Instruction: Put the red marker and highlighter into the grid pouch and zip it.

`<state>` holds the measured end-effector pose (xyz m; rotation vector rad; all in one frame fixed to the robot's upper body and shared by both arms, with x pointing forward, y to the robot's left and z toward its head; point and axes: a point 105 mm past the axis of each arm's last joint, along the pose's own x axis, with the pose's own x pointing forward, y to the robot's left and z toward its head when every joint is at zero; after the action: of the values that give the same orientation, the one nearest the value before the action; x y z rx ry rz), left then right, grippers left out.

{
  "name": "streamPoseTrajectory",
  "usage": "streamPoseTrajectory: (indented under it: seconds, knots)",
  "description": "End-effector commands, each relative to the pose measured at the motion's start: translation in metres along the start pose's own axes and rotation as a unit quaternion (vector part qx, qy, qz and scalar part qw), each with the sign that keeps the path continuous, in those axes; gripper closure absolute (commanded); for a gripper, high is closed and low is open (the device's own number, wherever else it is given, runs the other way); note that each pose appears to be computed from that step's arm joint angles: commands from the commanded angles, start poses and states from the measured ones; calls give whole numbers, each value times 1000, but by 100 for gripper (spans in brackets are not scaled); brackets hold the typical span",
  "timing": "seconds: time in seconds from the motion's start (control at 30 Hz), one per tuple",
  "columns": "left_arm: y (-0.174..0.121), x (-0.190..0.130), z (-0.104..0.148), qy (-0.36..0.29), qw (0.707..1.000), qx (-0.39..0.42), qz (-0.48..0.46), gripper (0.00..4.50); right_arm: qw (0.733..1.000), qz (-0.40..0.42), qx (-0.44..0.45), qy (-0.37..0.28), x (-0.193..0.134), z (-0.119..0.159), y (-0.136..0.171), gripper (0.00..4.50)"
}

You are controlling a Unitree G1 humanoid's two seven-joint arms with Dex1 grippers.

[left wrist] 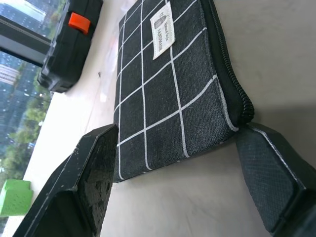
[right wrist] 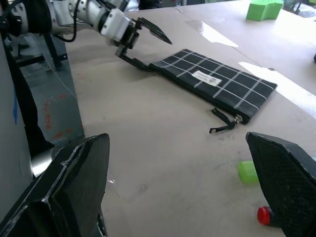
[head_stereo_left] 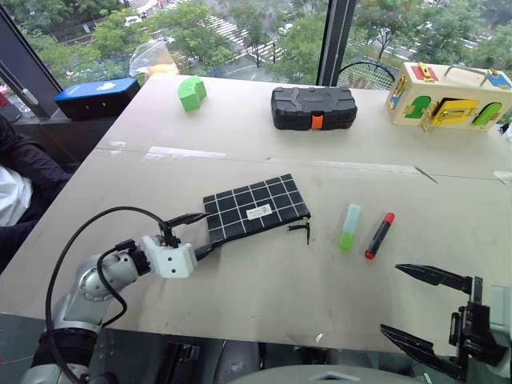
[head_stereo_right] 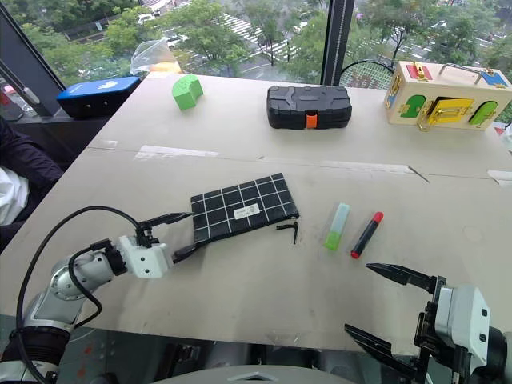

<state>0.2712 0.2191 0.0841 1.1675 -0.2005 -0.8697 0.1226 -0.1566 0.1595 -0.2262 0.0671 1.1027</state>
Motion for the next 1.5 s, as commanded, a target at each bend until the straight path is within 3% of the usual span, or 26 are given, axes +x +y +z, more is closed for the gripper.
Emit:
streamPoseTrajectory:
  seconds: [0.03, 0.1, 0.13, 0.17, 0.27, 0.7, 0.87, 0.93, 1.37, 1.5]
  knots:
    - [-11, 11, -4, 3, 999, 14, -34, 135, 1000, 18, -12, -21, 6, 11, 5, 0]
    - [-13, 16, -3, -3, 999, 22, -43, 218, 1000, 18, -12, -22, 7, 11, 4, 0]
    - [-14, 18, -2, -7, 999, 26, -45, 240, 1000, 18, -12, -23, 8, 11, 4, 0]
    - [-15, 22, -1, -12, 998, 27, -49, 311, 999, 17, -12, -24, 8, 11, 4, 0]
    - [-12, 33, 2, -24, 998, 29, -45, 445, 999, 16, -10, -26, 10, 10, 3, 0]
    - [5, 45, 11, -48, 998, 30, -18, 445, 999, -2, -8, -39, 30, 10, 4, 0]
    - [6, 49, 12, -47, 998, 24, -20, 320, 999, -5, -11, -40, 32, 11, 2, 0]
    - [7, 53, 13, -44, 998, 40, -11, 228, 999, -7, -11, -40, 32, 12, 1, 0]
    - [2, 86, 20, -47, 997, 62, 7, 228, 999, -17, -14, -39, 32, 13, 0, 0]
    - [1, 83, 13, -35, 998, 44, -8, 331, 999, -24, -12, -41, 33, 14, 1, 0]
